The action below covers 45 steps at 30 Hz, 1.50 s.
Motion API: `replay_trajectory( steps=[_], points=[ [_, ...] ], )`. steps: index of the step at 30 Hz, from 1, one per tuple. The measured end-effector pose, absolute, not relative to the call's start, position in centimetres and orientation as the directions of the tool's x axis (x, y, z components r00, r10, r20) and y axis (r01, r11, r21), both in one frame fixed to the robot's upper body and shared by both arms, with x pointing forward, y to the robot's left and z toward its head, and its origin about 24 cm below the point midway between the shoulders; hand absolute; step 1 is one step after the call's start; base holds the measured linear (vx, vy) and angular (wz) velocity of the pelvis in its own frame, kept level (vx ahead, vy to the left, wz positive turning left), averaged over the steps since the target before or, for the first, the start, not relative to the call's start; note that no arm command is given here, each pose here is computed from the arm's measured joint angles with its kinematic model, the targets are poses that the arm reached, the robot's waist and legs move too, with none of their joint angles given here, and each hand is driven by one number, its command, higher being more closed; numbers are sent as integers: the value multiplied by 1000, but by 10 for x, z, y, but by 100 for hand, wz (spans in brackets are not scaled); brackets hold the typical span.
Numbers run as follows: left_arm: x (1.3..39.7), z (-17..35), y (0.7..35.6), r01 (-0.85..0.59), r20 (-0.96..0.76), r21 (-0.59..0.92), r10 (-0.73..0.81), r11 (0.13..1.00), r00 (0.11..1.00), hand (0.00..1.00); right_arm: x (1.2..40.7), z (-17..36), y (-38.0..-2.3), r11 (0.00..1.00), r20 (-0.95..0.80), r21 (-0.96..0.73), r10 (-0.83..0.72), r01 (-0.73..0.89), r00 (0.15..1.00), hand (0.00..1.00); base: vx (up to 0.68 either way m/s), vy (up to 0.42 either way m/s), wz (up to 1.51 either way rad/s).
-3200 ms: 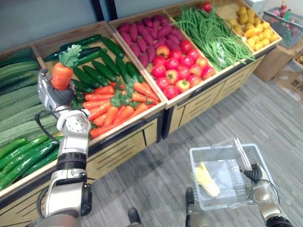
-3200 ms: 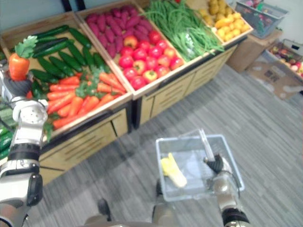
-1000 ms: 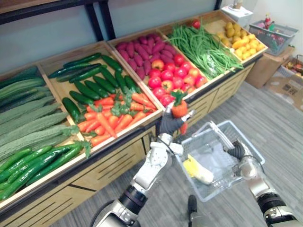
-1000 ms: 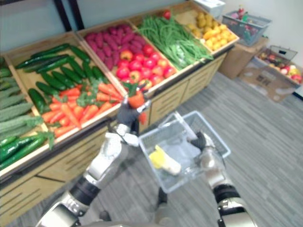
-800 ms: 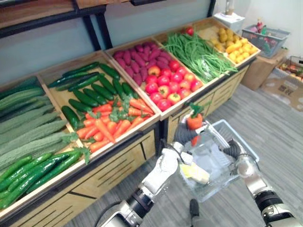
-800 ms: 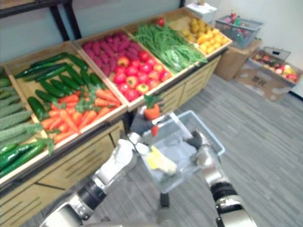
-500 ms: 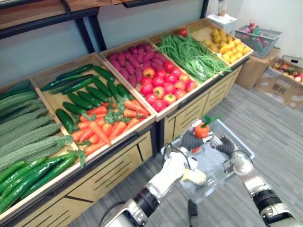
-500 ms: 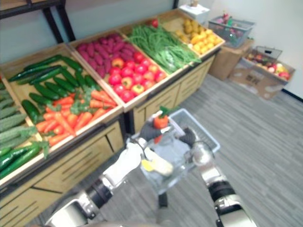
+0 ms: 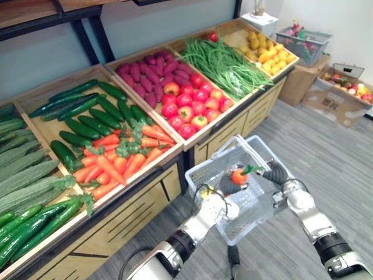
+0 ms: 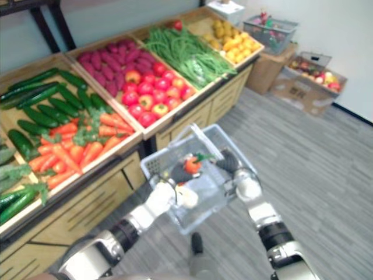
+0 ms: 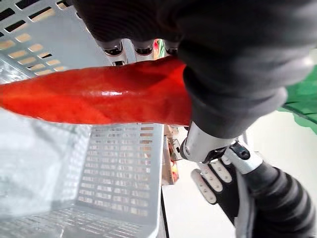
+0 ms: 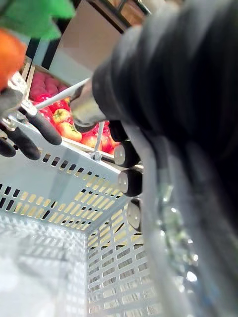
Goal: Pick vegetable in the basket
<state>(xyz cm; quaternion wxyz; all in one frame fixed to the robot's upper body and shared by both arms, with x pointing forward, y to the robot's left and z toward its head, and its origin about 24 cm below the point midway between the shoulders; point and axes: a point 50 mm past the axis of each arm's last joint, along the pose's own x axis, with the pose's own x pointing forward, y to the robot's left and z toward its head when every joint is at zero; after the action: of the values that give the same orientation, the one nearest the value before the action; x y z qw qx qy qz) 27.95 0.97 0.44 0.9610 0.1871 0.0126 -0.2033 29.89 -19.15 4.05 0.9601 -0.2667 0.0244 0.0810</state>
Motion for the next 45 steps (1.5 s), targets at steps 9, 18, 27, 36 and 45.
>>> replay_trajectory(
  steps=[9,18,27,36,45],
  points=[
    [280,-7,16,377,-152,393,-344,839,926,0,294,39,-191,847,-87,-503,146,-170,985,100,10,3,-2],
    [279,-6,14,386,-130,481,-372,787,919,0,294,39,-192,848,-88,-503,142,-167,986,100,0,0,0],
    [276,-13,15,400,-148,592,-393,700,907,0,292,37,-193,849,-93,-502,140,-168,986,100,0,0,1],
    [277,-14,14,397,-151,684,-414,611,898,0,293,37,-193,863,-84,-483,124,-149,989,100,0,0,0],
    [286,89,1,236,286,545,-443,804,850,0,285,31,-204,863,-101,-493,71,-112,992,100,5,0,5]
  ],
)
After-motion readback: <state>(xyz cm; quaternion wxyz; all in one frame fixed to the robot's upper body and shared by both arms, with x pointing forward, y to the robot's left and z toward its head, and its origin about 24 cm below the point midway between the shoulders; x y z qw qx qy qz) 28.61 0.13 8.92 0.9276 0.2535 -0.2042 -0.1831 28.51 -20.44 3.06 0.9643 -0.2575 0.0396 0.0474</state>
